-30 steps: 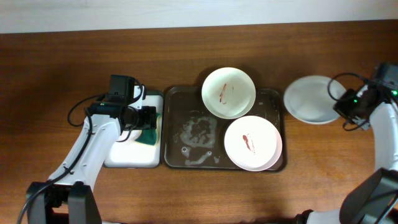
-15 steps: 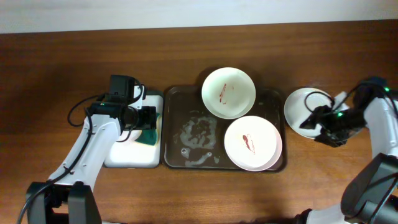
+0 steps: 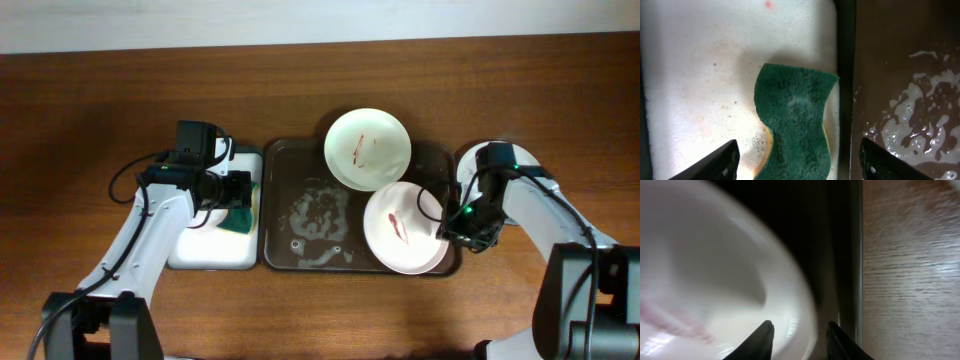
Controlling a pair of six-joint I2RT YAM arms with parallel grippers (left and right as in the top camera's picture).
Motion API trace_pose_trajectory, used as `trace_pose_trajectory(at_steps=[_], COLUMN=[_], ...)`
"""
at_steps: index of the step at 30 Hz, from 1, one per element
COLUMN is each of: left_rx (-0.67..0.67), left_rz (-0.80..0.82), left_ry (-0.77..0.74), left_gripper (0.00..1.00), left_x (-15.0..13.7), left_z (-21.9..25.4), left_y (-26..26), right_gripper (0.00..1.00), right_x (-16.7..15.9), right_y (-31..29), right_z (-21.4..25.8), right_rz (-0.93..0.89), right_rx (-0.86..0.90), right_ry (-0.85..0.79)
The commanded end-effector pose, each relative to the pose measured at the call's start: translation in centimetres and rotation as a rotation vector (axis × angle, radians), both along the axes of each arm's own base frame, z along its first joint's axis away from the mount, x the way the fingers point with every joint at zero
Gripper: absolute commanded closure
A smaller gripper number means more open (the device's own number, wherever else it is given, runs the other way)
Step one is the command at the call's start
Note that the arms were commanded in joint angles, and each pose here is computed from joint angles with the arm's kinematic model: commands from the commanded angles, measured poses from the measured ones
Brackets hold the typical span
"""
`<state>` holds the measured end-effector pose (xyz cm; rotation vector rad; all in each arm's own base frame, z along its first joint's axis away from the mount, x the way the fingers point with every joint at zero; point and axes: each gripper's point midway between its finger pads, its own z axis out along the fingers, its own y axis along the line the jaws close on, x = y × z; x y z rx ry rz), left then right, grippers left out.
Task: Clean dirty plates on tray and stack at the side
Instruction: 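Move the right gripper back and grip the rim of the pink-tinted plate, then pick up the sponge from the white tray with the left gripper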
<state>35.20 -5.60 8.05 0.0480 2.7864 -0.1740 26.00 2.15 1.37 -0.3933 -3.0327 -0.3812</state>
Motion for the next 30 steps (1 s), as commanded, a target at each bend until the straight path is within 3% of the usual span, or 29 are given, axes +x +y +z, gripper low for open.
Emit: trace_pose_trajectory(at_steps=[1, 5, 9, 12, 16, 19, 24, 30], left_rx=[-0.005, -0.005, -0.01, -0.017, -0.123, -0.125, 0.064, 0.102], left_rz=[0.001, 0.001, 0.013, 0.012, -0.034, -0.067, 0.066, 0.139], left_ry=[-0.013, -0.013, -0.011, -0.01, 0.004, 0.008, 0.038, 0.13], left_gripper=[0.25, 0.25, 0.25, 0.27, 0.39, 0.39, 0.37, 0.36], left_x=[0.1, 0.1, 0.0, 0.0, -0.4, -0.7, -0.9, -1.8], left_z=[0.5, 0.5, 0.5, 0.5, 0.8, 0.7, -0.9, -4.1], left_y=[0.0, 0.0, 0.0, -0.1, -2.2, -3.3, -0.3, 0.5], right_gripper=[0.64, 0.66, 0.89, 0.95, 0.96, 0.96, 0.96, 0.96], right_x=[-0.7, -0.3, 1.8, 1.8, 1.0, 0.9, 1.9, 4.3], right_y=[-0.1, 0.2, 0.1, 1.4, 5.4, 7.4, 10.2, 11.8], right_z=[-1.0, -0.8, -0.9, -0.9, -0.6, -0.6, -0.3, 0.2], right_rz=[-0.007, -0.008, -0.007, 0.029, 0.093, 0.102, 0.136, 0.143], right_rx=[-0.033, -0.016, -0.02, 0.008, 0.086, 0.089, 0.112, 0.137], right_ry=[0.029, 0.013, -0.077, -0.086, -0.07, -0.068, -0.13, -0.239])
